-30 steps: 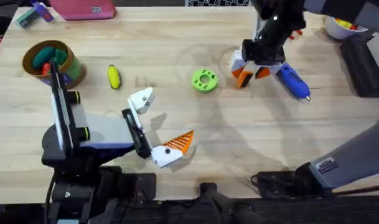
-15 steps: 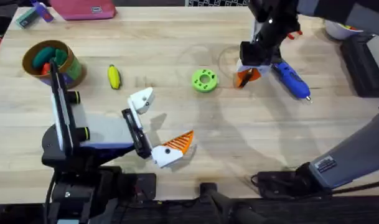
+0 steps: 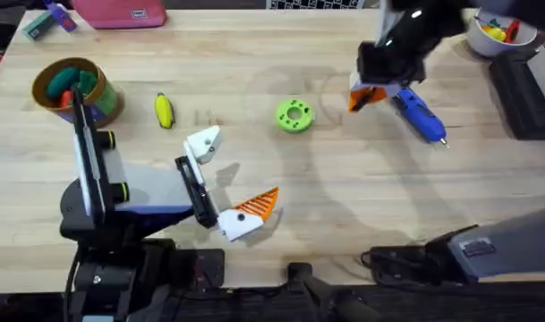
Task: Pick up the gripper from the table and insert it into the empty holder that is missing its gripper. Then pick up a screw, insert it into the mounting hole, and use the screwdriver to tighten it. Finally, clean up the table by picking up the vegetable and placing it into the bucket.
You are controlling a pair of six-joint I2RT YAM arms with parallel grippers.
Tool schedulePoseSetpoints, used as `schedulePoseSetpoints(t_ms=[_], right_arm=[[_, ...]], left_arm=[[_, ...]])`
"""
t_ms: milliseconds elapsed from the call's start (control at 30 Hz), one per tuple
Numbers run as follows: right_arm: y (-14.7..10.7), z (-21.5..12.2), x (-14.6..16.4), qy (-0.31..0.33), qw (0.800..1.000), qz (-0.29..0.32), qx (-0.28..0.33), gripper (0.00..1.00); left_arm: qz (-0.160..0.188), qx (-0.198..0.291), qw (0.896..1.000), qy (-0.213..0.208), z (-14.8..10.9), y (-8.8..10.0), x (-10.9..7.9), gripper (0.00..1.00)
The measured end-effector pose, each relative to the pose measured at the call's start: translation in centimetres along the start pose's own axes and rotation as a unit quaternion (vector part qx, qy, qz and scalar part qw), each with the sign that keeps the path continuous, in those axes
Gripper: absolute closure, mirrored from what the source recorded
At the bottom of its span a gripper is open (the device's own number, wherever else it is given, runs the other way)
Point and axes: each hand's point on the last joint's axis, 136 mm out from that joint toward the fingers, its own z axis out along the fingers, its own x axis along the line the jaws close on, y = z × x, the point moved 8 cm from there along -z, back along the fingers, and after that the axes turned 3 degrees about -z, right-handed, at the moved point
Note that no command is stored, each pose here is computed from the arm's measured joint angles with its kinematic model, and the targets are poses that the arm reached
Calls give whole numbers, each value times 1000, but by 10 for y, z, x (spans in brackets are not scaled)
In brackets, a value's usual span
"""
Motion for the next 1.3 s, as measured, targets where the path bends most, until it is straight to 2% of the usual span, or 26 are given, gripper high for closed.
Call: schedulePoseSetpoints(t_ms=[133, 300, 400, 533, 567, 667, 900, 967, 1033, 1300], right_arm=[[-6, -45, 7, 48, 996, -8, -78, 992], [-11, -92, 17, 125, 978, -12, -167, 992], [-15, -109, 22, 187, 957, -8, -223, 992], [-26, -109, 28, 265, 926, -6, -270, 992], [-37, -99, 31, 319, 904, -1, -286, 993], [-46, -83, 35, 375, 880, 12, -292, 993], [-59, -50, 50, 535, 790, 18, -301, 993], [-64, -41, 51, 565, 773, 20, -287, 993], [-69, -33, 53, 587, 767, 26, -259, 993], [-77, 4, 54, 625, 772, 31, -111, 993]], left_arm=[[0, 0, 1000, 0, 0, 0, 0, 14], [0, 0, 1000, 0, 0, 0, 0, 14], [0, 0, 1000, 0, 0, 0, 0, 16], [0, 0, 1000, 0, 0, 0, 0, 14], [0, 0, 1000, 0, 0, 0, 0, 15], [0, 0, 1000, 0, 0, 0, 0, 16], [0, 0, 1000, 0, 0, 0, 0, 15], [0, 0, 1000, 0, 0, 0, 0, 15], [0, 0, 1000, 0, 0, 0, 0, 15], [0, 0, 1000, 0, 0, 0, 0, 15]])
